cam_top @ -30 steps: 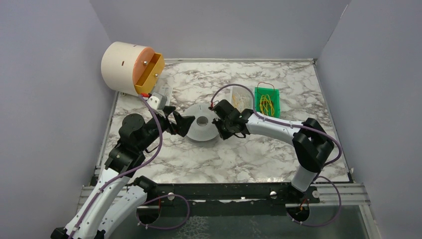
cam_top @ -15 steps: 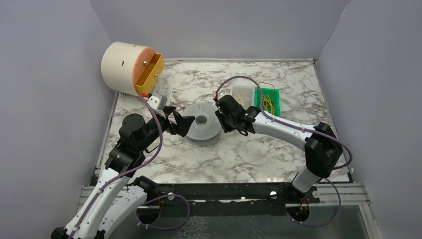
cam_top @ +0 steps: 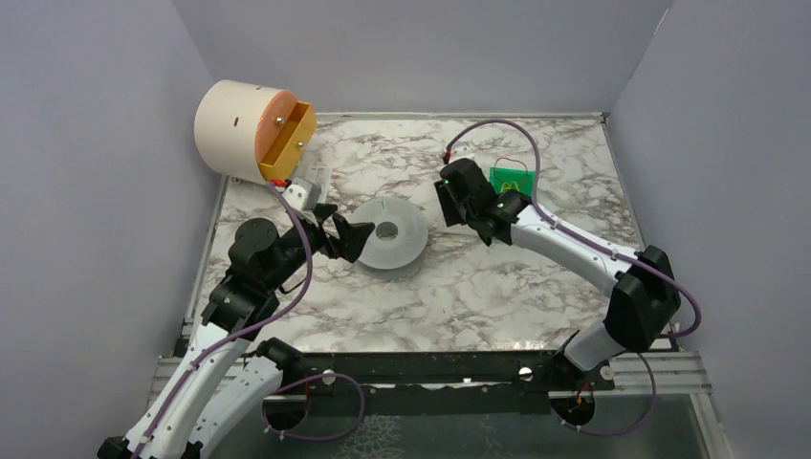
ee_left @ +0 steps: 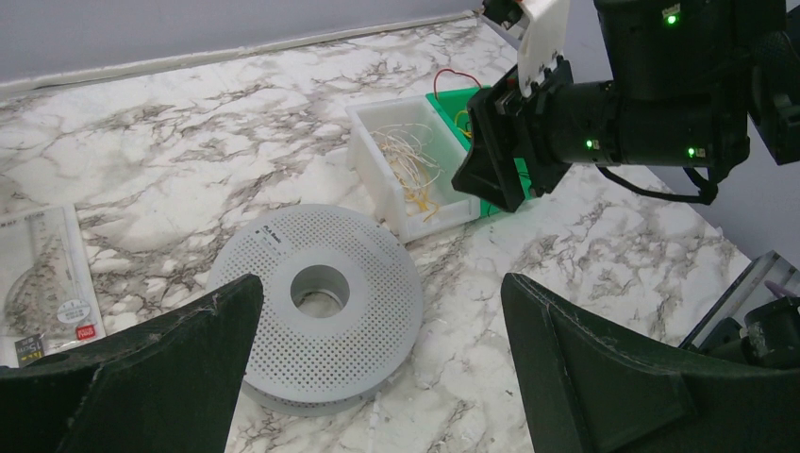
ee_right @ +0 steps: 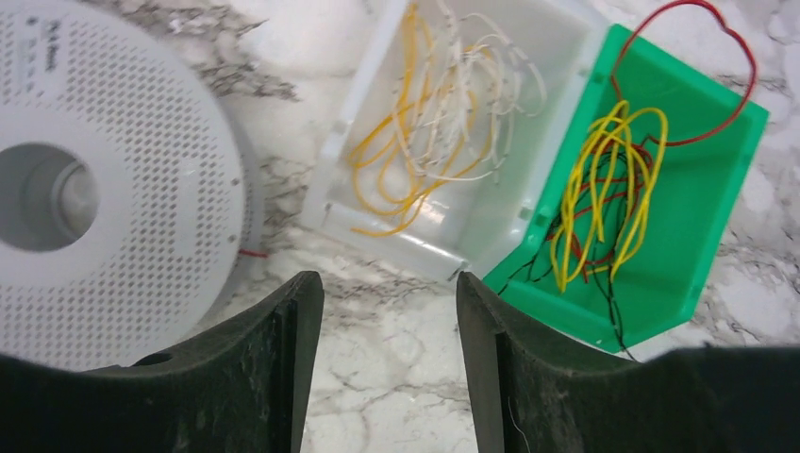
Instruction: Wrap the cables
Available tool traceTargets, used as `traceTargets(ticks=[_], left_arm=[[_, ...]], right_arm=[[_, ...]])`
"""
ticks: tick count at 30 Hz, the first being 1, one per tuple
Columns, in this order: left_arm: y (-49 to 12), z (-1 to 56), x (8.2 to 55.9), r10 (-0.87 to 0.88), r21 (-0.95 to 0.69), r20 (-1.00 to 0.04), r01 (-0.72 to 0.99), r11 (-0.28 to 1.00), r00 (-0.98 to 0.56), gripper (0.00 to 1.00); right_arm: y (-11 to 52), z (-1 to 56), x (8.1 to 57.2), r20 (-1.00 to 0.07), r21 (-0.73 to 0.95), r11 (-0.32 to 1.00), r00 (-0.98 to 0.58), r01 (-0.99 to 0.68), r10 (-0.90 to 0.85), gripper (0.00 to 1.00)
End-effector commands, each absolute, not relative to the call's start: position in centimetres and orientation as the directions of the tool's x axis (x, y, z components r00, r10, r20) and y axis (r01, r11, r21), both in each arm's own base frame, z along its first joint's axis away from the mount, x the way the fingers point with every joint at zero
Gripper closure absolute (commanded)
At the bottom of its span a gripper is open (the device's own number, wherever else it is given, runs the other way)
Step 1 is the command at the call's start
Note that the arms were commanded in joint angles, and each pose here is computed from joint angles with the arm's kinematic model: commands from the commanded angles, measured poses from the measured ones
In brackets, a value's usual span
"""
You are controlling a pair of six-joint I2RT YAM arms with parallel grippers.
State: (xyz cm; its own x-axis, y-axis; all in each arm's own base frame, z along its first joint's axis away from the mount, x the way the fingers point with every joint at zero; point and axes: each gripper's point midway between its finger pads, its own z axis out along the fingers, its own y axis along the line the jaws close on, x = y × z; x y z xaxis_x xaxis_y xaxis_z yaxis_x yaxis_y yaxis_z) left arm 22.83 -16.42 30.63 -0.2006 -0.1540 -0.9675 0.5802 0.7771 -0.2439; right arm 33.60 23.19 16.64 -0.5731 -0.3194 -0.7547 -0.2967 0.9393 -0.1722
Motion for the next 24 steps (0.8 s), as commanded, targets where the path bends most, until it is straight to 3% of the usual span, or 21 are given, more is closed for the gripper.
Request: traceTargets(ticks=[1, 10, 24], left_arm=[[-15.8, 30.8, 23.0, -0.159, -0.235, -0.971, 0.561, 0.794, -0.181, 0.01], [-15.8, 30.8, 22.9, -0.16, -0.234, -0.971, 0.56, 0.795, -0.179, 0.01], [-15.8, 30.9, 22.9, -0.16, -0.234, -0.971, 0.561, 0.794, -0.178, 0.01]], right_arm=[[19.9, 18.2, 37.0, -0.805, -0.136, 0.98, -0.561, -0.144, -0.194, 0.41], [17.4, 15.3, 40.7, -0.787, 0.026, 1.0, -0.617, -0.013, 0.013, 0.38], [14.8, 10.9, 42.3, -0.752, -0.006, 0.996, -0.658, 0.084, 0.051, 0.44]])
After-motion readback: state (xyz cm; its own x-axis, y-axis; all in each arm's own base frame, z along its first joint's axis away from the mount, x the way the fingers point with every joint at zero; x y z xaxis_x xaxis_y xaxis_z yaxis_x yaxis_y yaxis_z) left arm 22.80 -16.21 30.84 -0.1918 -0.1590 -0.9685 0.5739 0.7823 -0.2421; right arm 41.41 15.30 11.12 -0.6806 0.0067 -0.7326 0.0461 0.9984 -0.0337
